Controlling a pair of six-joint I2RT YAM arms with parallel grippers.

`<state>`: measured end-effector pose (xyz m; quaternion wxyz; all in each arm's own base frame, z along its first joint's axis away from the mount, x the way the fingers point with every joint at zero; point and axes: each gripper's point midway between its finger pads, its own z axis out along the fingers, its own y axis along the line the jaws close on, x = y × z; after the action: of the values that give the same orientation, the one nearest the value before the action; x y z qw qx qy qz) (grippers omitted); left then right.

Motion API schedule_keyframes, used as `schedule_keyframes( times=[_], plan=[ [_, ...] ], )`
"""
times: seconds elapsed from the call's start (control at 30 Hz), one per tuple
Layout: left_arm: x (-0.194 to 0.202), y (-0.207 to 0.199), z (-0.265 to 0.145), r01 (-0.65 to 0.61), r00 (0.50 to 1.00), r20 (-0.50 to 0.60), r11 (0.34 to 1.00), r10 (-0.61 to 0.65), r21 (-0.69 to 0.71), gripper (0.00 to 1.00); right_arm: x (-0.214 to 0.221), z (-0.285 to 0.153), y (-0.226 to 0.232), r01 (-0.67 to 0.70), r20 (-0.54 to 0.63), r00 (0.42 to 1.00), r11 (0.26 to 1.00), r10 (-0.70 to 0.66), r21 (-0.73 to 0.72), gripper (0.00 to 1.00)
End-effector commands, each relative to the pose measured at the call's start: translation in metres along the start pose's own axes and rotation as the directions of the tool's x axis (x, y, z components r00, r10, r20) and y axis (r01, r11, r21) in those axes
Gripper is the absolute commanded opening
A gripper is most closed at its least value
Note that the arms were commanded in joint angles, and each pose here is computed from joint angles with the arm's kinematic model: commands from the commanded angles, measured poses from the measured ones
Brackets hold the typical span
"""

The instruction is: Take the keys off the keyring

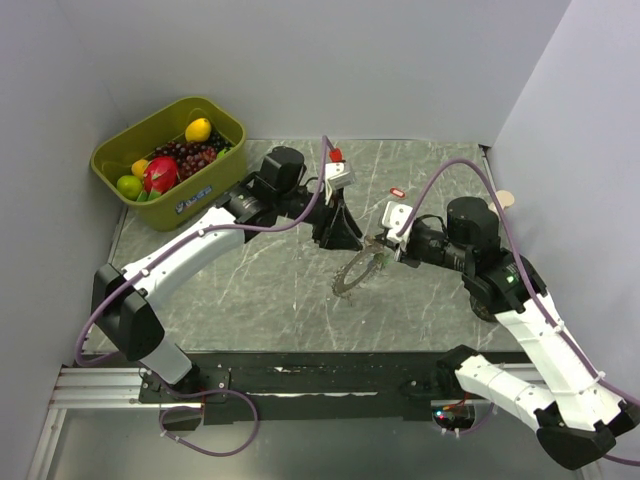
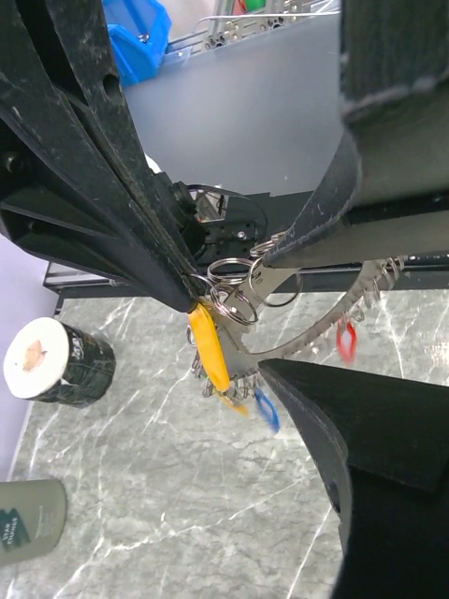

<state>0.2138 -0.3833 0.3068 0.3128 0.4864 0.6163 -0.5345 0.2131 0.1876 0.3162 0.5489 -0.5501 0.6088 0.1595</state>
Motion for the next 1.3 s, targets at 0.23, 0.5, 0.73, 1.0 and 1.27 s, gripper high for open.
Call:
schedule_keyframes(
  times=[0.23,0.5,0.73,1.0,1.27],
  plan=[
    [-0.019,-0.019,-0.006,-0.053,0.998,0.04,0.997,0.051,0.052,0.64,-0.022,-0.003,-0.022,0.045,0.065,0.997,0.994,-0.052,0.095,0.0],
    [-0.021,-0.015,-0.005,-0.043,0.998,0.039,0.998,0.042,0.035,0.72,-0.017,0.001,-0.023,0.046,0.046,0.998,0.994,-0.051,0.101,0.0],
    [-0.028,-0.013,-0.006,-0.039,0.998,0.051,0.999,0.038,0.018,0.75,-0.015,0.003,-0.02,0.052,0.036,0.998,0.995,-0.055,0.088,0.0],
    [-0.03,0.002,-0.007,-0.026,0.998,0.063,0.998,0.029,-0.054,0.75,-0.013,0.004,-0.019,0.044,0.036,0.998,0.996,-0.047,0.084,0.0],
    [-0.027,0.044,-0.009,-0.056,0.996,0.051,0.955,0.074,-0.291,0.75,-0.018,0.003,-0.017,0.05,0.043,0.998,0.996,-0.053,0.073,0.0]
  ],
)
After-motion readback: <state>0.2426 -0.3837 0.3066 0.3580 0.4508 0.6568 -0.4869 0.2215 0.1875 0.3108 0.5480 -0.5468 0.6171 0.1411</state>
